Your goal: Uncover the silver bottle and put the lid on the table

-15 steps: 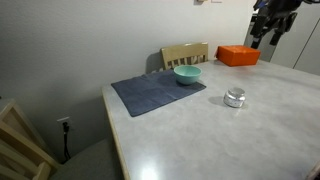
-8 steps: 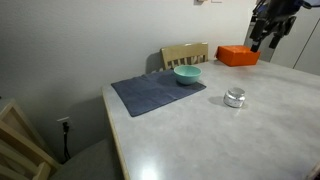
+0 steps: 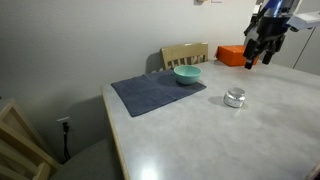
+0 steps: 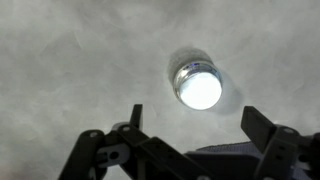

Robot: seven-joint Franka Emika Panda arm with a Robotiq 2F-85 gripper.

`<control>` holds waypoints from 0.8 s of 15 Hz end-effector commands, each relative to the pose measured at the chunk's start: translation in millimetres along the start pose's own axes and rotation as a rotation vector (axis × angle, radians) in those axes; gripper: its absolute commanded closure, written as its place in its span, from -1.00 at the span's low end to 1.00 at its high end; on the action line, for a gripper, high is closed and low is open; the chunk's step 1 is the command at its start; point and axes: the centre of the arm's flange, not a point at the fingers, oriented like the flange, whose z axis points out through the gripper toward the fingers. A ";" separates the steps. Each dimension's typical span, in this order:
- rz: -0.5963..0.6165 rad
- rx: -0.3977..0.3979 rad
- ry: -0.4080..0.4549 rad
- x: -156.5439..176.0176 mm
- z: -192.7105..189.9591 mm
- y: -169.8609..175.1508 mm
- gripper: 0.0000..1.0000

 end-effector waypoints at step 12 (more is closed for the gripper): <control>-0.089 -0.021 0.042 -15.1 88.0 -31.6 -1.00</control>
